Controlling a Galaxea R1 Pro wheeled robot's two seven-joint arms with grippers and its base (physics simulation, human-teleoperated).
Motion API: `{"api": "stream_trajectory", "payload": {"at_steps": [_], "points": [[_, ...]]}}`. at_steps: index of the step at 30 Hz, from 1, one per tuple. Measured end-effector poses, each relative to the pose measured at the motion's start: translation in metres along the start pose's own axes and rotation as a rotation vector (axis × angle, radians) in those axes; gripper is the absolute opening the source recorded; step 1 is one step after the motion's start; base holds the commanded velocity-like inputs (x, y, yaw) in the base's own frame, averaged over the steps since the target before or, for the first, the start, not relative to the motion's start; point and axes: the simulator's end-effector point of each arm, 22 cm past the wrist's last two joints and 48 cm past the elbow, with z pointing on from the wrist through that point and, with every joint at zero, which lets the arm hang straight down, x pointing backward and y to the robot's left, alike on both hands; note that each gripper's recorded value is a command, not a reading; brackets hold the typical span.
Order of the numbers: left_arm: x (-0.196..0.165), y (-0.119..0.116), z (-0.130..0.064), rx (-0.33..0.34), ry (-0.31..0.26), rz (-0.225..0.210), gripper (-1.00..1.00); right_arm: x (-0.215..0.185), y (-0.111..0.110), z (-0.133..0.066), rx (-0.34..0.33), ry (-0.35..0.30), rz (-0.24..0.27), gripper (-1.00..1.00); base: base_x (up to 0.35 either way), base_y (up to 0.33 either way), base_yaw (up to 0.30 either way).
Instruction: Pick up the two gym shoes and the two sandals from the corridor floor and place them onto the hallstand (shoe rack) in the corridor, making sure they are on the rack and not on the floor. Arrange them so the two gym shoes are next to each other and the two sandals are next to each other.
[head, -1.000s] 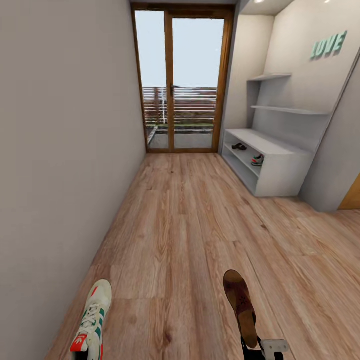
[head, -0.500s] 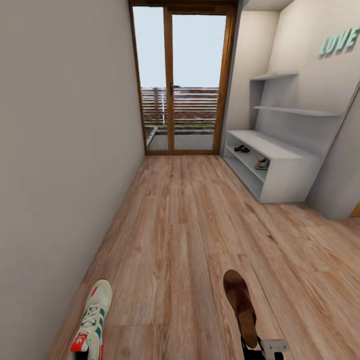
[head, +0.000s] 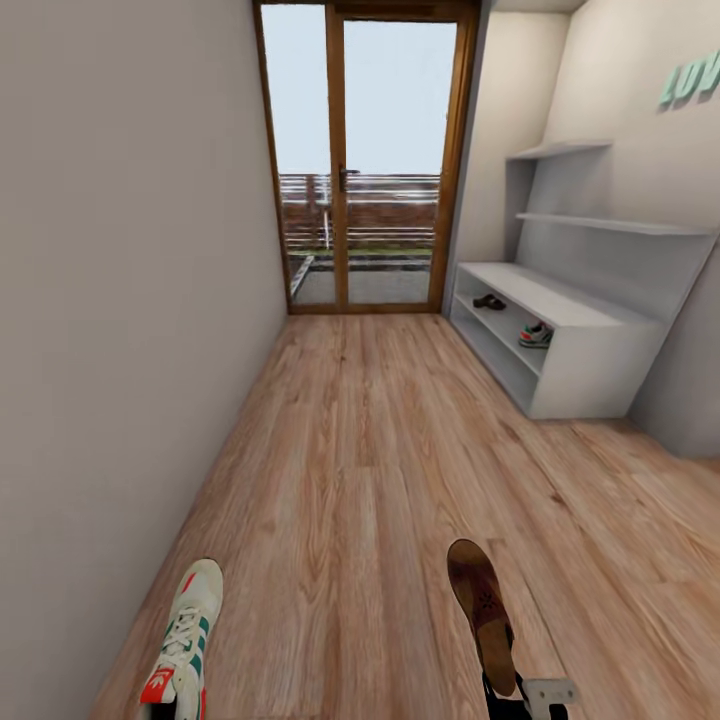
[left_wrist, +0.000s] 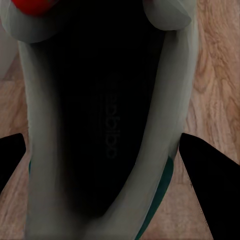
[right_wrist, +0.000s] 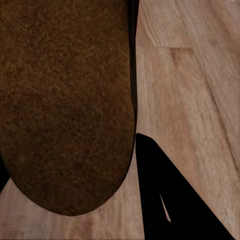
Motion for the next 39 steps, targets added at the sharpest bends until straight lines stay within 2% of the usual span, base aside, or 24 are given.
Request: {"api": "stream_trajectory", "payload": {"at_steps": [39], "points": [[-0.0008,0.0008,0.0000,-0.001,-0.002,0.001,-1.00,-0.0001,0.0001,0.0000,0.000,0.000,0.000,-1.00,0.338,-0.012,0.000]]}}
